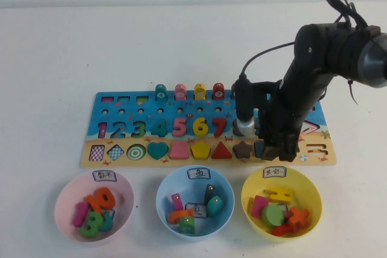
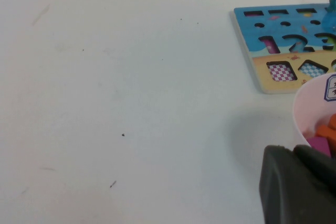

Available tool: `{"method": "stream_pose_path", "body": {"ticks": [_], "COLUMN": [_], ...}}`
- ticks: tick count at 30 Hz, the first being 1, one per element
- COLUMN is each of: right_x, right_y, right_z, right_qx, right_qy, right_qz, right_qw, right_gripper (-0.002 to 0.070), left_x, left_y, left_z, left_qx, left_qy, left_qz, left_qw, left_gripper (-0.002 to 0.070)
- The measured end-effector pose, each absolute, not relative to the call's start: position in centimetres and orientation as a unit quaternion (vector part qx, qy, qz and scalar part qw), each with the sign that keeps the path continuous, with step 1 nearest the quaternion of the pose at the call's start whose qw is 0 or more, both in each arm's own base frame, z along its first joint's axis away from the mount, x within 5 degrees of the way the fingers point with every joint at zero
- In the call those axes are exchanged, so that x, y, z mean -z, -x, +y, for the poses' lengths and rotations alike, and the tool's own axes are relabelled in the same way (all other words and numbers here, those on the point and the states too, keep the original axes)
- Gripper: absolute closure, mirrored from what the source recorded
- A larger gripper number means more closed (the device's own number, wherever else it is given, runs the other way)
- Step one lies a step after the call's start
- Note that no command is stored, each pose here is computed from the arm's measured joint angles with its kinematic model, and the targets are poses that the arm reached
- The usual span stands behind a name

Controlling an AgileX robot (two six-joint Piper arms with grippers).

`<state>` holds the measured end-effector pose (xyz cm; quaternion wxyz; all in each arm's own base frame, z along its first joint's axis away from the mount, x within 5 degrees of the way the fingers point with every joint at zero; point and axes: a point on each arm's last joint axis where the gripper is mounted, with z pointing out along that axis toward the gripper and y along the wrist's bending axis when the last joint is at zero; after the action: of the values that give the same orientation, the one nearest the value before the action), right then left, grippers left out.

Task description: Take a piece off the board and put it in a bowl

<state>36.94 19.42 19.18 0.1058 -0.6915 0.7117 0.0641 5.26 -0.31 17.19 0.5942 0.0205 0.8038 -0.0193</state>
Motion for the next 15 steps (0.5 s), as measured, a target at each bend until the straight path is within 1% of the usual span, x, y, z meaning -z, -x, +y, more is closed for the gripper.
{"method": "stream_pose_path", "body": {"ticks": [15], "right_x": [-18.57], "right_y": [-37.18], "right_z": [19.50], "right_qx": [-0.062], "right_qy": [0.691], "right_qz": [0.713], "right_qw": [0.106], "right_gripper": [0.0333], "left_x": [-17.19], "left_y": [-5.26], "left_z": [-0.31], "left_qx": [0.019], "left_qy": [-0.020], "left_qz": [0.804], "left_qw": [0.594], "left_gripper": [0.0679]}}
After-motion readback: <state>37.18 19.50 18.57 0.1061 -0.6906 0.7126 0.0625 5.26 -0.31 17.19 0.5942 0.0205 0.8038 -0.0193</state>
